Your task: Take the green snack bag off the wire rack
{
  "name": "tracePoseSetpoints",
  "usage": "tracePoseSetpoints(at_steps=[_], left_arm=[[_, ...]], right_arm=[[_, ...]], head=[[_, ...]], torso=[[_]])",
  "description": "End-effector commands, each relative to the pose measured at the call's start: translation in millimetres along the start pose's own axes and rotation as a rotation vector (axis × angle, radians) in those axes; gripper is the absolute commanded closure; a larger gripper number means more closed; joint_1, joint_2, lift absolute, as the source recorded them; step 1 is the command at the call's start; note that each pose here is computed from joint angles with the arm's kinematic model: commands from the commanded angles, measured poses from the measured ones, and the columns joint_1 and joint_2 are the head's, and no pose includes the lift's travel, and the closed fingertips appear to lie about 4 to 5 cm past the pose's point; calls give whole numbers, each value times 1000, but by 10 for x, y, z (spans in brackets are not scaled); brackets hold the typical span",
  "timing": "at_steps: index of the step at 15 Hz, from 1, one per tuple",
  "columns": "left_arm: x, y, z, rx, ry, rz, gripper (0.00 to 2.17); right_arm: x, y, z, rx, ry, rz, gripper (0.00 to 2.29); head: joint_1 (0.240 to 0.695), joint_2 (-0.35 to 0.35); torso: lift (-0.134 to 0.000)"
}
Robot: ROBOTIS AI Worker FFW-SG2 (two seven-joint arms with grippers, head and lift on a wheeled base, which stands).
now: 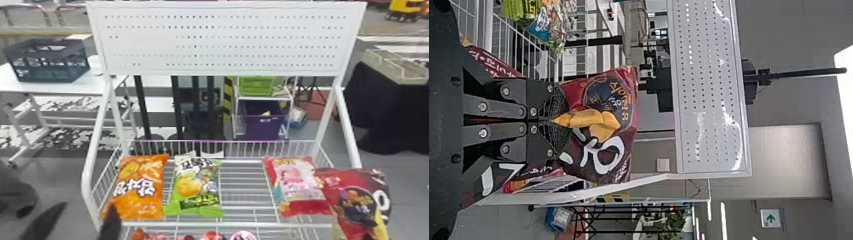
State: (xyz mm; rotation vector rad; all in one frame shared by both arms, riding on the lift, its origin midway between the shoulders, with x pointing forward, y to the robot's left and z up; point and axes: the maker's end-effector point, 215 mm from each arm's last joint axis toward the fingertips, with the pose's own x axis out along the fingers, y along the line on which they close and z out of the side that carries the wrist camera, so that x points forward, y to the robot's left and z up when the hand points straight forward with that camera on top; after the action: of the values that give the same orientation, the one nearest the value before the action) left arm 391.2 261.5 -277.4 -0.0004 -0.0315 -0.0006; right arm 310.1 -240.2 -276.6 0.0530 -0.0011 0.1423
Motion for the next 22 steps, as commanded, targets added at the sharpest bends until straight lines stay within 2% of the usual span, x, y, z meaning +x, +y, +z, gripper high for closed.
tracePoseSetpoints(at_steps=[1, 5, 8, 12, 15, 19, 20, 22], left_arm=[[176, -665, -299, 45, 38, -104, 87], [657, -1419, -789, 92, 131, -197, 87], [1056, -1816, -895, 121, 144, -233, 87], [1474, -1944, -1191, 127, 197, -214, 87], [1741, -1893, -1429, 152, 241, -180, 90], [1946, -1785, -1588, 157, 279, -147, 90], [1966, -1774, -1578, 155, 281, -145, 151], [1963, -1778, -1589, 142, 287, -146, 508]], right_arm=[[11, 21, 2, -1, -1, 4, 2240], [5, 3, -49, -2, 8, 1, 2240], [27, 9, -68, 1, 7, 2, 2240], [32, 0, -124, 4, 15, 0, 2240], [29, -2, -140, 4, 19, 1, 2240], [33, -8, -134, 2, 17, 0, 2240], [33, -8, -134, 2, 17, 0, 2240], [33, -9, -134, 4, 17, 0, 2240]], head=[[499, 0], [499, 0], [499, 0], [499, 0], [499, 0], [499, 0], [499, 0], [499, 0]], torso=[[0], [0], [0], [0], [0], [0], [0], [0]])
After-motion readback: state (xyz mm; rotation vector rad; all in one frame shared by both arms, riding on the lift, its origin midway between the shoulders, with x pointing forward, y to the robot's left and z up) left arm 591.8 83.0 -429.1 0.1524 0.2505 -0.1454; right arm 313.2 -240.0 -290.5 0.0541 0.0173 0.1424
